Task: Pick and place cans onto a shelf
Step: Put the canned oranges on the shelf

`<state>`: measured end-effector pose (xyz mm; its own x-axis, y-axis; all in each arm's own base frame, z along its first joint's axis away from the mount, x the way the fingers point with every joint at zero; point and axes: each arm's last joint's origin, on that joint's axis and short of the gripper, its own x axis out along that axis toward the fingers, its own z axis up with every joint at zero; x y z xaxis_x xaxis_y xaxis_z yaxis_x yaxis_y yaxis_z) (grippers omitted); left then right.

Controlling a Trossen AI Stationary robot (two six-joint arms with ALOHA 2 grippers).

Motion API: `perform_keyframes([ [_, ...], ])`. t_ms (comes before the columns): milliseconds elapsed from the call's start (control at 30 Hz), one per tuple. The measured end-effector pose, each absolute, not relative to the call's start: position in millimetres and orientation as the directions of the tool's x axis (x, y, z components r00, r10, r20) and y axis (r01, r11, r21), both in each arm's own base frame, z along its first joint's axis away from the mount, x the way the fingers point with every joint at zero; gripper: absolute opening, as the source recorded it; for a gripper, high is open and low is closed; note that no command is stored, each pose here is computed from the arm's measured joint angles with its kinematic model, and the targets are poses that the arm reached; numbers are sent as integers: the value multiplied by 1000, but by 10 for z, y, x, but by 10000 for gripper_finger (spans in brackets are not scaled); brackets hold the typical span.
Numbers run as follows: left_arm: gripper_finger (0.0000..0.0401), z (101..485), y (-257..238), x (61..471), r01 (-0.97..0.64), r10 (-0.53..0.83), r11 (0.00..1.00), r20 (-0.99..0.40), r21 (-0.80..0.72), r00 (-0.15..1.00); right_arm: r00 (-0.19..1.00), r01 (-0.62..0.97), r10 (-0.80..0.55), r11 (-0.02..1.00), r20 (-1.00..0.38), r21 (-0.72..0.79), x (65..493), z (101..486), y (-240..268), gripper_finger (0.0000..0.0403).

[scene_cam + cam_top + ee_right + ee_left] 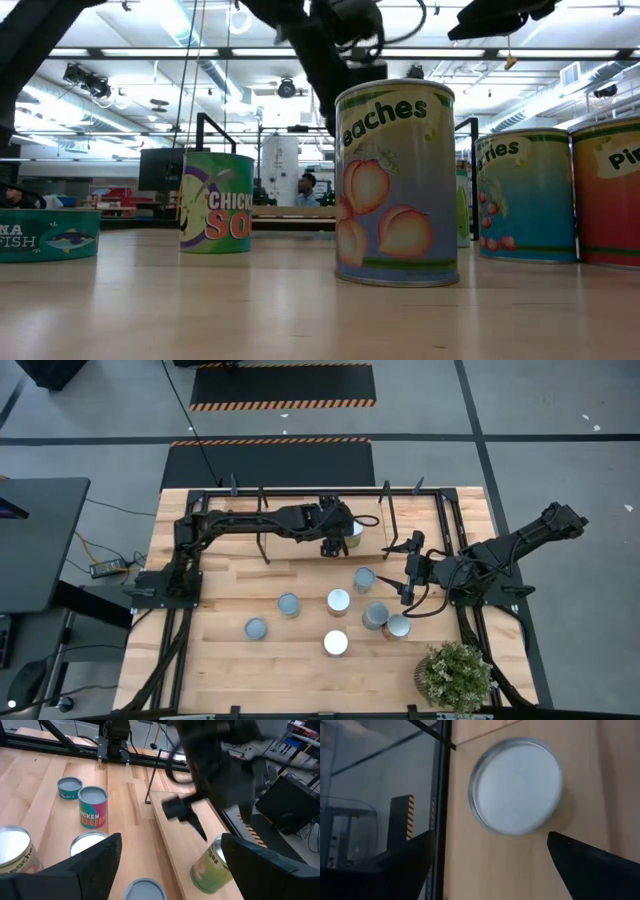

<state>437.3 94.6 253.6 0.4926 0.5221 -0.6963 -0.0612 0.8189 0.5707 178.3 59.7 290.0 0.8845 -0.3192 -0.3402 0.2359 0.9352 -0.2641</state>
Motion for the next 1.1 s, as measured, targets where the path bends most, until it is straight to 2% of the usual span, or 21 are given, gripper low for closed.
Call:
perform_keyframes([
  [167, 389, 2693, 832, 4316, -39, 404, 884, -722, 465, 562, 870, 259, -341, 931, -357, -259, 1813, 2846, 576, 348],
  [267, 389, 2694, 750, 4323, -1, 381, 887, -729, 463, 569, 841, 278, -374, 919, -392, -282, 1868, 2718, 560, 348],
  [400, 388, 2599, 677, 4372, 49, 433, 840, -721, 540, 541, 806, 324, -436, 891, -401, -317, 1921, 2617, 551, 348],
  [633, 388, 2508, 713, 4495, -6, 542, 753, -615, 658, 573, 783, 384, -503, 853, -366, -353, 1925, 2610, 565, 348],
  [900, 388, 2326, 947, 4520, -75, 586, 727, -560, 683, 585, 787, 377, -500, 854, -362, -360, 1917, 2620, 569, 348],
  [1100, 388, 2341, 1085, 4580, -163, 612, 710, -488, 685, 622, 787, 377, -501, 852, -359, -363, 1918, 2622, 570, 348],
])
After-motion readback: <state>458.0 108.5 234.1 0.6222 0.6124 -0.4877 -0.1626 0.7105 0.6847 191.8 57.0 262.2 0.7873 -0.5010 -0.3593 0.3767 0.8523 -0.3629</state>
